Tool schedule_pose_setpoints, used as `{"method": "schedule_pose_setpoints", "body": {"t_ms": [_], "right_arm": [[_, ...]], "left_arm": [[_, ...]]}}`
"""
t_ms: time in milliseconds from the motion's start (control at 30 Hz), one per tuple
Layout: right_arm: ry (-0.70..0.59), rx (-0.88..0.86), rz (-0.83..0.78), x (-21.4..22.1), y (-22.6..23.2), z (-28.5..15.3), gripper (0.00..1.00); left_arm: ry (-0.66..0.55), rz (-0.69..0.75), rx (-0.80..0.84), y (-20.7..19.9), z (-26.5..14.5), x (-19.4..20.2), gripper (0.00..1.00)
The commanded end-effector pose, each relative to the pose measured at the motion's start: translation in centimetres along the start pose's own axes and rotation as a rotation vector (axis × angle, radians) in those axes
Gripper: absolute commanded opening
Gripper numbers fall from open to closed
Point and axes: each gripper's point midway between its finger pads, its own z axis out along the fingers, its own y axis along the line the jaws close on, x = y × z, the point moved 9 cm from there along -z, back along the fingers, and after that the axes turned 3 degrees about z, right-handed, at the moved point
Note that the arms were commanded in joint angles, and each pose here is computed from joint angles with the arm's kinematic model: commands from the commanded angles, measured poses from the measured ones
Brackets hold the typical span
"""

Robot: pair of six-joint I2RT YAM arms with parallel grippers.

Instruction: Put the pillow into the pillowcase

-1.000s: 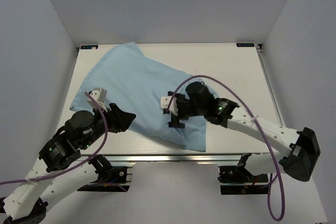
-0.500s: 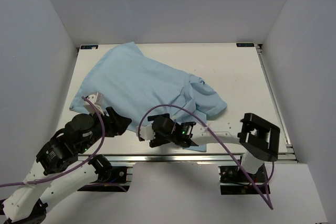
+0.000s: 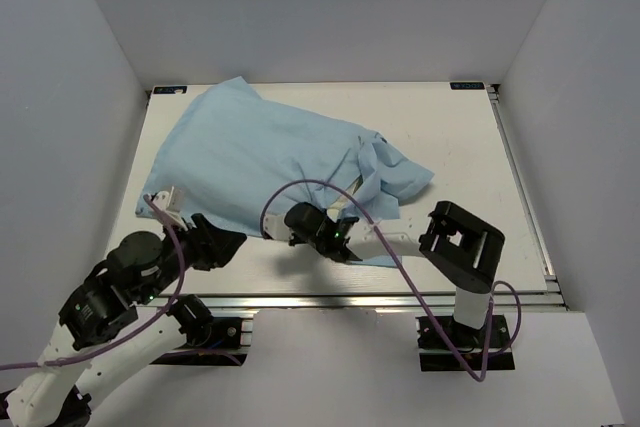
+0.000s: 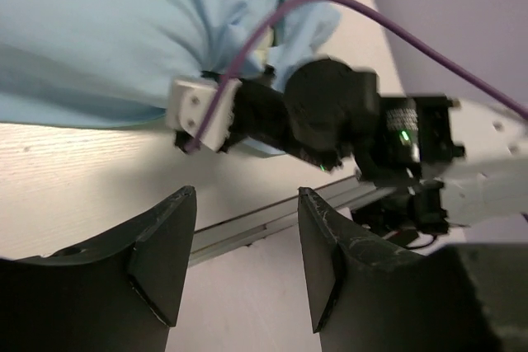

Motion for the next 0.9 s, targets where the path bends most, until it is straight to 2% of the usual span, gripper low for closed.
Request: {"method": "schedule_pose_setpoints", "body": {"t_ms": [0, 100, 167, 367, 467, 500, 567, 600, 633, 700, 733, 767, 800, 833, 867], "right_arm": [[0.092, -0.183, 0.131, 1.5, -0.3, 0.4, 0.0], [-0.086, -0.298, 0.268, -1.2, -3.8, -2.5, 0.0], [-0.255, -0.359, 0.333, -4.3, -7.7, -6.6, 0.0], [-0.71, -0.322, 0.399, -10.6, -18.0, -19.8, 0.0], [-0.917, -0.333, 0.468, -11.6, -22.6, -26.1, 0.0], [-0.95, -0.345, 0.531, -11.5, -23.7, -27.4, 0.0], [-1.046, -0.249, 0.592, -9.4, -28.5, -29.7, 0.0], [-1.069, -0.229, 0.685, -8.1, -29.8, -30.6, 0.0], [-1.046, -0.116, 0.77, -4.3, -32.6, -30.4, 0.0], [-1.037, -0.032, 0.885, 0.6, -34.9, -27.8, 0.0], [-0.979, -0.016, 0.987, 5.1, -36.0, -26.8, 0.0], [-0.907, -0.051, 1.063, 7.5, -36.0, -24.9, 0.0], [-0.807, -0.106, 1.151, 10.5, -35.9, -20.9, 0.0], [-0.729, -0.125, 1.194, 12.9, -35.6, -19.1, 0.0], [-0.644, -0.106, 1.134, 14.9, -35.0, -17.0, 0.0]], "left_arm": [[-0.027, 0.015, 0.133, -0.7, -1.0, 0.0, 0.62], [-0.056, 0.056, 0.33, -2.1, -2.2, -0.4, 0.62], [-0.078, 0.095, 0.438, -3.0, -3.3, -1.1, 0.61], [-0.234, 0.183, 0.683, -6.0, -5.9, -4.3, 0.62], [-0.278, 0.193, 0.789, -7.5, -6.4, -5.5, 0.62], [-0.275, 0.2, 0.823, -7.9, -6.5, -5.6, 0.62], [-0.285, 0.195, 0.835, -8.2, -6.6, -6.0, 0.62], [-0.282, 0.194, 0.832, -8.4, -6.5, -6.1, 0.62], [-0.286, 0.194, 0.828, -8.4, -6.5, -6.2, 0.62], [-0.29, 0.19, 0.819, -8.3, -6.4, -6.3, 0.62], [-0.291, 0.188, 0.82, -8.3, -6.5, -6.2, 0.62], [-0.288, 0.184, 0.81, -8.2, -6.3, -6.1, 0.62], [-0.293, 0.184, 0.808, -8.0, -6.4, -5.9, 0.62], [-0.299, 0.183, 0.798, -7.9, -6.3, -5.9, 0.62], [-0.294, 0.181, 0.783, -7.6, -5.9, -5.6, 0.62]]}}
